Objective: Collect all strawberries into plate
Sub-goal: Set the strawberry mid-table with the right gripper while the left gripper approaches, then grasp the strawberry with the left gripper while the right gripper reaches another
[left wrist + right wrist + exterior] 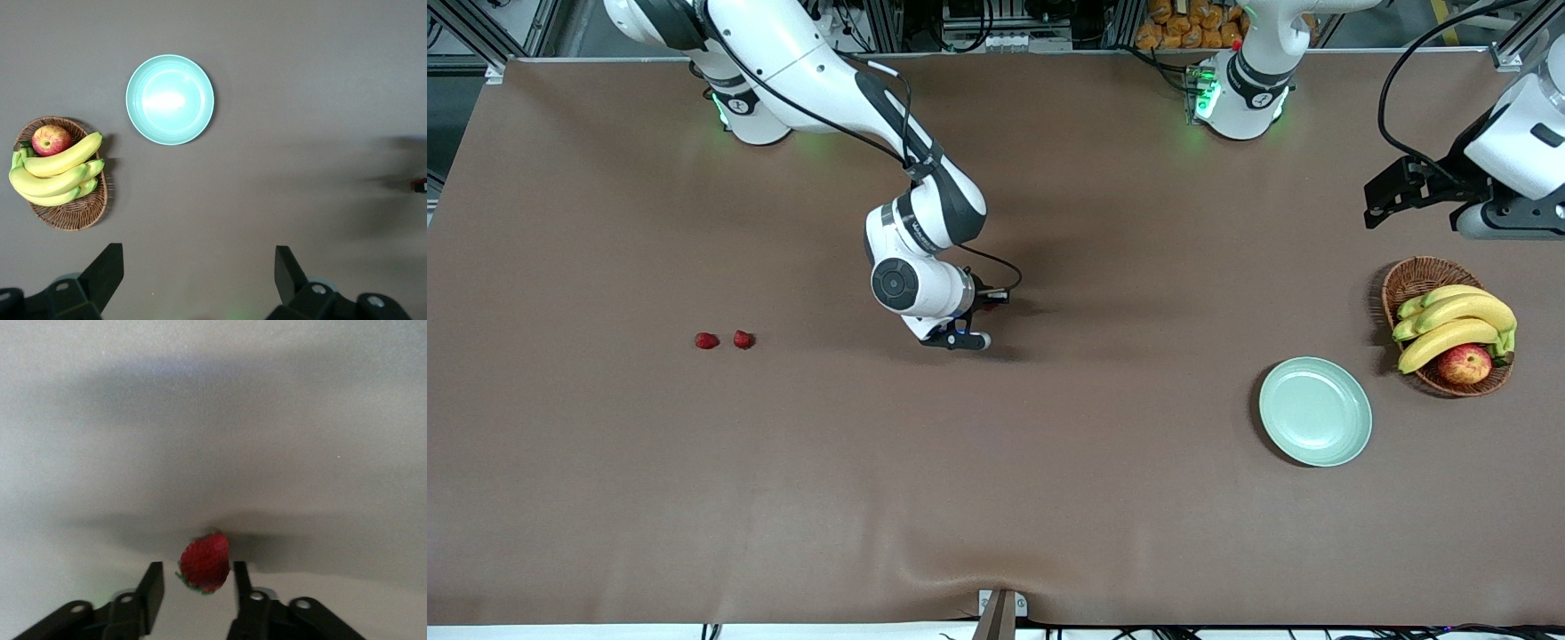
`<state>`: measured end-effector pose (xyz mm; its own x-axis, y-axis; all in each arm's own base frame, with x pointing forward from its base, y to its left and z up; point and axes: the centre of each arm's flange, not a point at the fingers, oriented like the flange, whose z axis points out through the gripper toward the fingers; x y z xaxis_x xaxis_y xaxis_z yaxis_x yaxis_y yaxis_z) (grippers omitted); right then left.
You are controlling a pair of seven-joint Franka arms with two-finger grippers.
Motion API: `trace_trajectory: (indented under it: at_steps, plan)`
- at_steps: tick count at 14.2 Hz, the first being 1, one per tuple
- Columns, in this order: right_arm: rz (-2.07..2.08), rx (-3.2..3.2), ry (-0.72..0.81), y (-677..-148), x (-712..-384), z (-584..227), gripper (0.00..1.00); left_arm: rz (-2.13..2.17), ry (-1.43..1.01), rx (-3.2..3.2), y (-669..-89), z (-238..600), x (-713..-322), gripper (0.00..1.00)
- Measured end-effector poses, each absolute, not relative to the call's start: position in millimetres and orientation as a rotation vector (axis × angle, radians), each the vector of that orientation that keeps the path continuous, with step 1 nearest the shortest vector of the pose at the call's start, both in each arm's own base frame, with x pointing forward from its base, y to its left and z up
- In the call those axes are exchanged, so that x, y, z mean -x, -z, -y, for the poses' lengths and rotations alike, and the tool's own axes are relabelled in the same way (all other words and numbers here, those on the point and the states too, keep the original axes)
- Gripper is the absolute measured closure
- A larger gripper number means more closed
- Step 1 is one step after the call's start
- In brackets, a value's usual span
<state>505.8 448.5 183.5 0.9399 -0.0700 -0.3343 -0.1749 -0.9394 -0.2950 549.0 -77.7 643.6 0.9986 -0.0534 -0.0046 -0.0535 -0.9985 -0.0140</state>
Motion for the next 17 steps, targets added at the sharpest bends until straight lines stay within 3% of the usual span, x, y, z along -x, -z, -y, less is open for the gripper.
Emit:
trace_trajectory:
  at_steps: [2, 5, 8, 12, 17]
  plan:
    - [-0.197, 2.768, -0.44, -188.3, -516.0, -442.7, 0.22, -0.089, 0.009, 3.13, -631.6, 79.9, -560.9, 0.0]
    - [-0.259, 2.748, -0.439, -209.0, -548.1, -411.1, 0.19, -0.125, 0.019, 3.136, -607.2, 94.2, -579.6, 0.0]
    - [-0.35, 2.743, -0.456, -244.7, -591.4, -338.9, 0.0, -0.145, -0.084, 3.148, -558.5, 133.4, -595.5, 0.0]
    - [-0.386, 2.864, -0.414, -272.1, -624.7, -250.1, 0.0, -0.101, -0.195, 3.164, -462.7, 236.2, -612.4, 0.0]
    - [-0.336, 3.016, -0.391, -268.3, -633.4, -190.0, 0.0, 0.007, -0.118, 3.207, -381.2, 406.4, -576.2, 0.0]
